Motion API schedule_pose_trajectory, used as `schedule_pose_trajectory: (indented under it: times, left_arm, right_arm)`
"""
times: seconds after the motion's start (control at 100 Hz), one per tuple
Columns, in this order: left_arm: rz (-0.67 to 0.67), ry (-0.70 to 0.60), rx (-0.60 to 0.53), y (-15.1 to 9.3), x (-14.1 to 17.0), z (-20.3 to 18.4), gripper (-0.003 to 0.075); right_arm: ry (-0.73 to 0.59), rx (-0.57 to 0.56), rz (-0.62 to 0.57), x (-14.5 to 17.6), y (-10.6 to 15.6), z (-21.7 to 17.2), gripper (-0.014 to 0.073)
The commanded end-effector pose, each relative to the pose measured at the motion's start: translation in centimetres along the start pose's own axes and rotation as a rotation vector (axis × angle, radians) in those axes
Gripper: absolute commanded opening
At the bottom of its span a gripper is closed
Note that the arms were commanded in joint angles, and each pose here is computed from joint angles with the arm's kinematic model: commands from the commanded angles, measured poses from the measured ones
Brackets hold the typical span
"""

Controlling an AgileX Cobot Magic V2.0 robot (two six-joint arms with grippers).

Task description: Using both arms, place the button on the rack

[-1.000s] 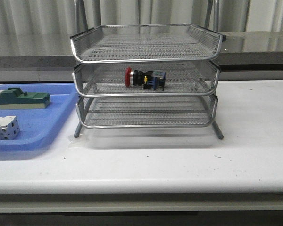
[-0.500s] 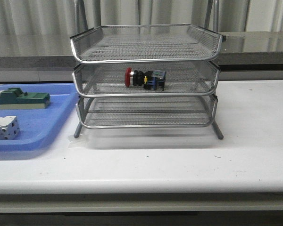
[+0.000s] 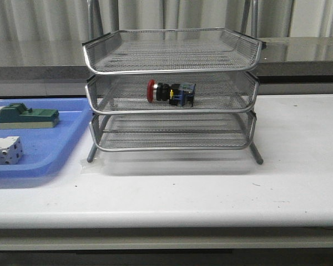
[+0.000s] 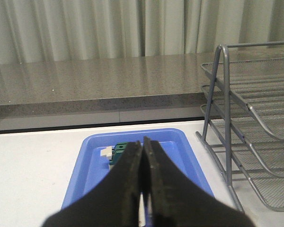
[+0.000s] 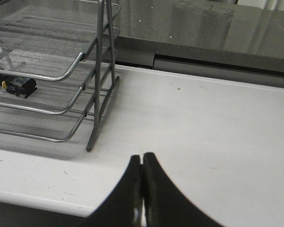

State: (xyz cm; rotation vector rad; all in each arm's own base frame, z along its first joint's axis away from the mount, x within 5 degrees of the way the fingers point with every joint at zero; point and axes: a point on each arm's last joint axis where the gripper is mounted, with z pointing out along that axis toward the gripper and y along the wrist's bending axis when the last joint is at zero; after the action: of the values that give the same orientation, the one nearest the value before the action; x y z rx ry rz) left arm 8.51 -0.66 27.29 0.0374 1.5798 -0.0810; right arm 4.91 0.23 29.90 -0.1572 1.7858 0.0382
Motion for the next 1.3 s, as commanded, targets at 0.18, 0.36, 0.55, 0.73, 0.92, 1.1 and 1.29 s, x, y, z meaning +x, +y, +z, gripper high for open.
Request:
schedule_pose_trajectory:
  times: [0.18,0.36,0.55,0.73,0.92,1.1,1.29]
  left_arm:
    - [-0.020,-0.086,-0.039,0.3,-1.5,0.0,-0.0020]
    - [-0.020,-0.086,-0.039,0.3,-1.5,0.0,-0.0020]
    - [-0.020,-0.086,-0.039,0.3,-1.5,0.0,-0.0020]
    - [-0.020,-0.086,-0.039,0.3,-1.5,0.0,-0.0020]
    - [-0.020,-0.086,-0.039,0.3,-1.5,0.0,-0.0020]
    - [-0.020,-0.086,-0.039,0.3,-1.5,0.0,-0.0020]
    - [-0.020,-0.086,-0.039,0.3,-1.5,0.0,-0.0020]
  right_arm:
    - [-0.087,0.011,-0.025,-1.3,-0.1,-0.3,-0.0058]
    - [-0.100,0.010,-0.026,-1.4,-0.1,-0.3,-0.0058]
    - [-0.164,0.001,-0.029,-0.1,0.1,-0.1,-0.0058]
    - [-0.196,-0.011,-0.033,3.0,0.4,0.6,-0.0058]
    - [-0.248,-0.013,-0.017,6.5,0.8,1.4,-0.0058]
    - [-0.250,0.035,0.021,8.5,0.7,2.4,-0.0058]
    - [-0.246,0.061,0.024,9.5,0.6,2.8,-0.0058]
